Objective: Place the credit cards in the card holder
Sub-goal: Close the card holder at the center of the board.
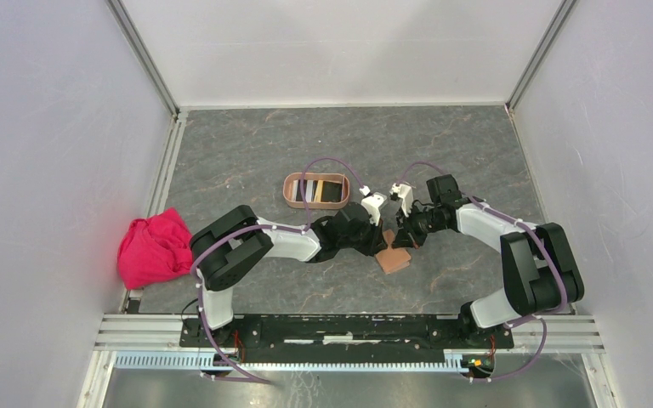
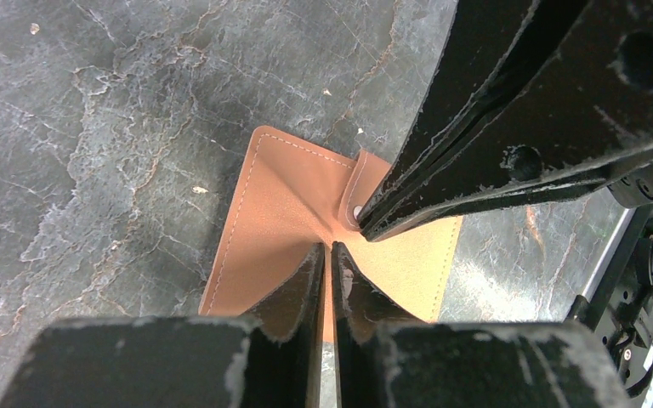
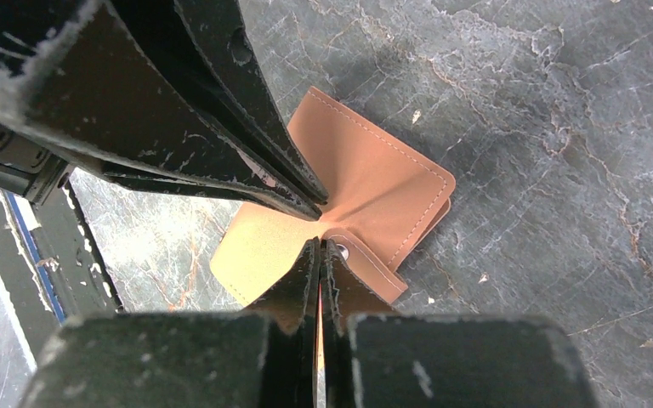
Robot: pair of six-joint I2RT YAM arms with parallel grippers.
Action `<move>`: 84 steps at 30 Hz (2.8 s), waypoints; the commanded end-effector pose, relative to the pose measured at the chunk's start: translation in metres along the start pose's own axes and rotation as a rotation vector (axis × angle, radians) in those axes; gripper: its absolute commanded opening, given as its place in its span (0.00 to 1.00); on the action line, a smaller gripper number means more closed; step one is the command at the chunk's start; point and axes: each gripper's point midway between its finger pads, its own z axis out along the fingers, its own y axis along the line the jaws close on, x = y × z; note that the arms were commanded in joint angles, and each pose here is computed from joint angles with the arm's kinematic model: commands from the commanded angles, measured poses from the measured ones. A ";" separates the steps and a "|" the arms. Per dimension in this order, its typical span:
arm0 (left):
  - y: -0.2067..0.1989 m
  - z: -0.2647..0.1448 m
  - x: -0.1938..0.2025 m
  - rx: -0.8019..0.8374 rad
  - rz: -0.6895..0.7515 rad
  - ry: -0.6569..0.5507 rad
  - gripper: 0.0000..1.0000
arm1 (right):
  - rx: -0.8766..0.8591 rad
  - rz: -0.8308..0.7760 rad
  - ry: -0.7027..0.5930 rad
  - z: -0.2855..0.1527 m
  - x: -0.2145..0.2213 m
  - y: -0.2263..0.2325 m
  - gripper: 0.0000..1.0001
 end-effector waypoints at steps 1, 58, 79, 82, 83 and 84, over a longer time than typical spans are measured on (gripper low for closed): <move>-0.001 0.003 0.002 0.021 0.035 0.010 0.12 | 0.044 -0.029 0.035 -0.002 0.008 -0.004 0.00; -0.027 -0.027 -0.042 0.187 -0.101 -0.155 0.13 | -0.301 0.260 0.053 0.005 0.029 0.008 0.00; -0.034 -0.014 -0.040 0.253 -0.179 -0.151 0.11 | -0.296 0.341 0.060 0.006 0.032 -0.004 0.01; -0.028 -0.006 -0.039 0.238 -0.211 -0.148 0.10 | -0.301 0.343 0.060 0.006 0.032 -0.004 0.01; -0.026 -0.003 -0.038 0.238 -0.218 -0.142 0.10 | -0.301 0.343 0.060 0.006 0.032 -0.004 0.01; -0.026 -0.002 -0.036 0.241 -0.222 -0.137 0.09 | -0.301 0.344 0.058 0.006 0.032 -0.004 0.01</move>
